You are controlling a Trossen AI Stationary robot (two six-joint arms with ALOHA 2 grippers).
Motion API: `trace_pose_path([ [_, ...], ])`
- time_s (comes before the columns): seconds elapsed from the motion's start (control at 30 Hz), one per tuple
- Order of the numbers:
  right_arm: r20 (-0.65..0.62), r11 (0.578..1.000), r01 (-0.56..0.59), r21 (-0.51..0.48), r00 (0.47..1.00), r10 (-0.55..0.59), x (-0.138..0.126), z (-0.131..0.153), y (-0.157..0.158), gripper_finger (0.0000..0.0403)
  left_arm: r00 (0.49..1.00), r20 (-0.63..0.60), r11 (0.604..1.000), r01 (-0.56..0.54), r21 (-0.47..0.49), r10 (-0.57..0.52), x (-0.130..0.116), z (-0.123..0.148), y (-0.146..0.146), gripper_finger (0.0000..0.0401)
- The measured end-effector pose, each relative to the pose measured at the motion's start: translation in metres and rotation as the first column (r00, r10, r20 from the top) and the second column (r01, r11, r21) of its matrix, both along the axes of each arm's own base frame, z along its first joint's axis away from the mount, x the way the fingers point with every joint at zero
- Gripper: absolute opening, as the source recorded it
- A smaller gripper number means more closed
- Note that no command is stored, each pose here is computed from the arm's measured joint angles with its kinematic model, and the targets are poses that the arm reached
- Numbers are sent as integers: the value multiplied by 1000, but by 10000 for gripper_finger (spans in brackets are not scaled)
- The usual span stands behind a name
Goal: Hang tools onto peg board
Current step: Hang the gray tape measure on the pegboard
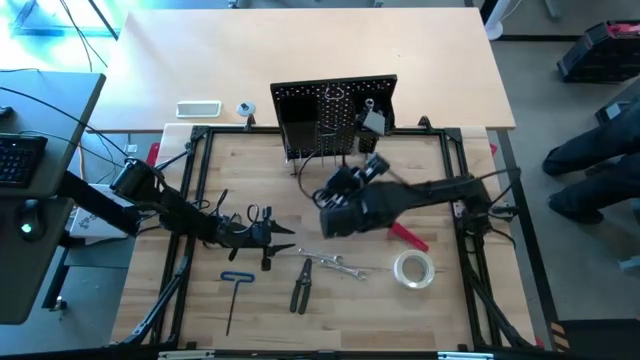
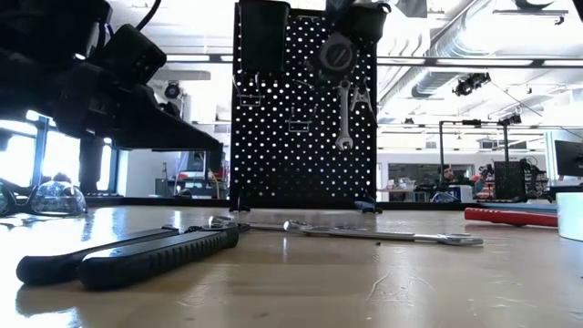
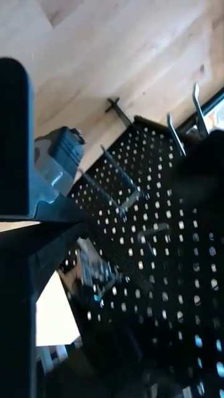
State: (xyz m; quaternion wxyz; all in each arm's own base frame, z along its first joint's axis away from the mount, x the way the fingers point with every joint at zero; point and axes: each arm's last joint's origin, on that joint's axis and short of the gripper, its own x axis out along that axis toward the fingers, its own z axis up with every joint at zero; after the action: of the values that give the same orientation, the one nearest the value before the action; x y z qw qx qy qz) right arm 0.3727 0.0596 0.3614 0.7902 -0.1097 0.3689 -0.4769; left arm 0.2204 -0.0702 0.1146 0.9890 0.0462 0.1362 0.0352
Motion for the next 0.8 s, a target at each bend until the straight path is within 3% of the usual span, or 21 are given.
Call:
trace_pose_path([
  [0.13, -2, 999, -17, 27, 1000, 17, -16, 22, -12, 0, 1000, 2, 1000, 0, 0, 0, 0, 0, 0, 156],
  [0.5, -4, 964, -123, 237, 992, 127, -55, 62, -34, 0, 1000, 2, 1000, -1, -1, 1, 0, 0, 0, 156],
  [0.8, 42, 947, -86, 311, 996, 77, -72, 72, -56, 0, 1000, -2, 1000, 1, 8, -1, 0, 0, 0, 156],
])
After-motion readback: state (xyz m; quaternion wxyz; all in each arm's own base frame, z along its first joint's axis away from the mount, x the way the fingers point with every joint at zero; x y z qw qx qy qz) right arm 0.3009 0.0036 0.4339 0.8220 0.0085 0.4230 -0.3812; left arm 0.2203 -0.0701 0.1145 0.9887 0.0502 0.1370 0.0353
